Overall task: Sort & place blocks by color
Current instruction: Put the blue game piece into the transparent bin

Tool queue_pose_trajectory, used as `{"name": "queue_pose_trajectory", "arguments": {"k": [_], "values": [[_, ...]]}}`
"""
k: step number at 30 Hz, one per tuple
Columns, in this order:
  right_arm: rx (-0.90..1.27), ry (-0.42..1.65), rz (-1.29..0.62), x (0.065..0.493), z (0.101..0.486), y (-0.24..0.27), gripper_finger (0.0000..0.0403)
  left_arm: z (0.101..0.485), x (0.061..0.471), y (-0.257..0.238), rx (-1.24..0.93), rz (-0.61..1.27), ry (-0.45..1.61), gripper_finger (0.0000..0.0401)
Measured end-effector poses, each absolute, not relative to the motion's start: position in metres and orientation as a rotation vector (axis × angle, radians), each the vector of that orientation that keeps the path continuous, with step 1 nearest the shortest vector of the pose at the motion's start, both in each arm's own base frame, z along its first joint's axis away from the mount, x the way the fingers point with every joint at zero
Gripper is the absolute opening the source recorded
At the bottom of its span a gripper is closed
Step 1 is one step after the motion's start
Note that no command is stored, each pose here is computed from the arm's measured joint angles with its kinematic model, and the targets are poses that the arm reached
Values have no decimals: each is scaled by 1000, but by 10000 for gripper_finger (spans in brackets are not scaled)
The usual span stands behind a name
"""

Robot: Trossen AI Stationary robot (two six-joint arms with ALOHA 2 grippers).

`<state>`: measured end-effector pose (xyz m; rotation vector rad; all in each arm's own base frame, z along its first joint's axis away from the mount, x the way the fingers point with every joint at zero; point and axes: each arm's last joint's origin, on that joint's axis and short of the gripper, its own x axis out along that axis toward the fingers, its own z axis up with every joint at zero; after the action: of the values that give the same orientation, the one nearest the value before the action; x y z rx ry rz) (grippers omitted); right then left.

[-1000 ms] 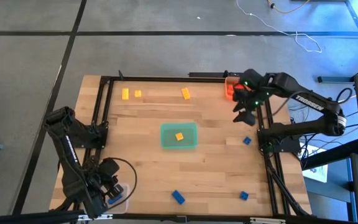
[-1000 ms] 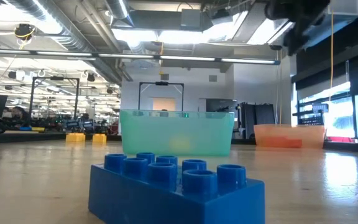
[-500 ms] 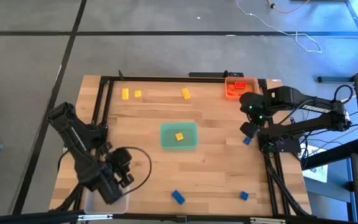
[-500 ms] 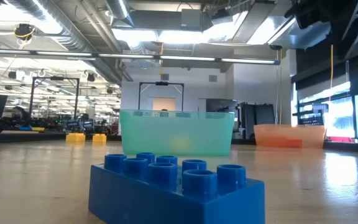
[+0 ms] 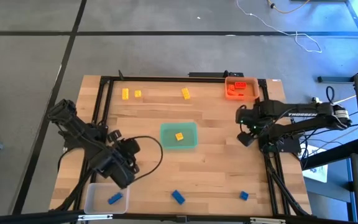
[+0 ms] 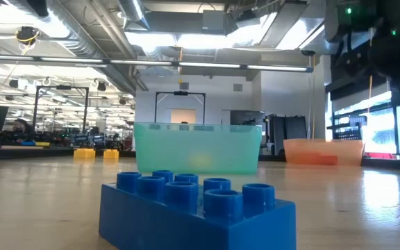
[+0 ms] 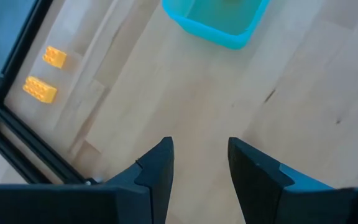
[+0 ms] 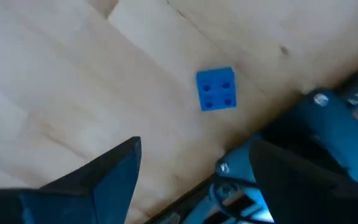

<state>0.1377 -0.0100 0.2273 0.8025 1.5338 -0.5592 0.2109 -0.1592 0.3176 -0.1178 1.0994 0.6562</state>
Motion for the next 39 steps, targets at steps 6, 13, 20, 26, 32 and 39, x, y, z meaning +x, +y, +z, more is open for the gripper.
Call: {"name": "queue_pose_trajectory", "arguments": {"k": [6,13,20,26,32,39], "values": [[693,1467,-600,152,231,-15,280,321,215,-148,-144,678,1095,143],[867,1446,-816,160,223,-13,263,334,215,-131,-177,682,1040,143],[989,1433,-1029,169,213,-5,252,339,214,-123,-146,666,1032,143],[1034,1448,-1181,177,201,0,251,339,214,-123,-134,659,1034,143],[1044,1488,-1262,183,190,2,251,339,214,-123,-134,659,1033,143],[1102,1450,-1424,190,178,2,251,339,214,-123,-116,648,1039,143]]}}
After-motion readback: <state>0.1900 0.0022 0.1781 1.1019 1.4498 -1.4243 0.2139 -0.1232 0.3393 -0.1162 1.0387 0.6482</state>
